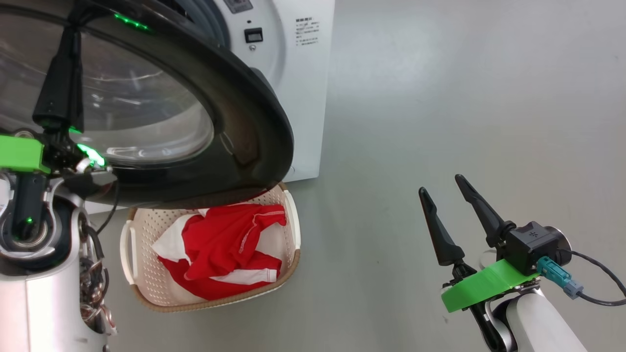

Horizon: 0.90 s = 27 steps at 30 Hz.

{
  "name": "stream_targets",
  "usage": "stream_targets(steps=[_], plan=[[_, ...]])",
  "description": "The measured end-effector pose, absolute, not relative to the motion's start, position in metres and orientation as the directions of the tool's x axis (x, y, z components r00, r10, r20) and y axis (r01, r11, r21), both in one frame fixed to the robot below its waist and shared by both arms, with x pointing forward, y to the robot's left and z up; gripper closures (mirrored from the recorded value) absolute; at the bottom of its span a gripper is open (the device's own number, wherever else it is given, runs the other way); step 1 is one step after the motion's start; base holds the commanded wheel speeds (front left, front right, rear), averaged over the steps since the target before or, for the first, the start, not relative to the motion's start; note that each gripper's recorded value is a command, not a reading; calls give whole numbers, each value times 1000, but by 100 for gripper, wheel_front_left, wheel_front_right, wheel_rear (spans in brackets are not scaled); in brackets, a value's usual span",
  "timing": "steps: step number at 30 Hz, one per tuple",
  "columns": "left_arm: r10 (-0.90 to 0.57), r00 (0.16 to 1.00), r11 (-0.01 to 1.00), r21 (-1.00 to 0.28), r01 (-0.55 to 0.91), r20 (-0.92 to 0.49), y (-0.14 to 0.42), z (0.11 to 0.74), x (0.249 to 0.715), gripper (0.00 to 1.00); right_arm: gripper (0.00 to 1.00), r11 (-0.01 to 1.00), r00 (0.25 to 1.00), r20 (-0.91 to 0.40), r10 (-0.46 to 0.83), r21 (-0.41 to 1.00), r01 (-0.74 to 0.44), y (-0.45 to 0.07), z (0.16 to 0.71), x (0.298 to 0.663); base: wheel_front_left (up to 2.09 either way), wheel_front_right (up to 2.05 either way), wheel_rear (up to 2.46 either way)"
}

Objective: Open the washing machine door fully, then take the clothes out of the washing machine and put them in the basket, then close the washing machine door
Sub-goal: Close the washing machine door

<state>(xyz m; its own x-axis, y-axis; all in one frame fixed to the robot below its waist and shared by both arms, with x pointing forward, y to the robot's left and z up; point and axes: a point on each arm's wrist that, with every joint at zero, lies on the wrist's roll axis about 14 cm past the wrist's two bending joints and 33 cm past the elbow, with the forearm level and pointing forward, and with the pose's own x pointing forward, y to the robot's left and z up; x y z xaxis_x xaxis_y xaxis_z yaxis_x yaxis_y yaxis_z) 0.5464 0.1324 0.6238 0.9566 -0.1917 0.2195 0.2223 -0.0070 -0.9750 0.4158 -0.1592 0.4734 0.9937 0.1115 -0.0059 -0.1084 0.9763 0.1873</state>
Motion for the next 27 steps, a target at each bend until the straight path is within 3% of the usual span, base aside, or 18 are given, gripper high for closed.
stream_targets(steps=[1,2,8,13,20,27], plan=[[-189,956,-3,-974,227,224,134,626,545,27,0,976,994,-3,113,188,-111,-159,475,416,0,0,0],[-185,956,2,-973,233,228,136,628,544,0,0,976,993,0,115,188,-113,-158,475,416,0,0,0],[-197,956,50,-972,230,216,143,625,527,0,0,973,991,18,131,190,-132,-152,482,417,0,0,0],[-179,968,168,-964,205,175,154,611,507,0,0,970,989,41,144,191,-149,-147,490,416,0,0,0],[-114,977,470,-856,214,182,171,601,474,0,0,968,985,79,154,189,-166,-143,504,414,0,0,0],[-93,972,764,-610,210,218,181,593,442,0,0,970,985,98,144,181,-160,-146,511,407,0,0,0]])
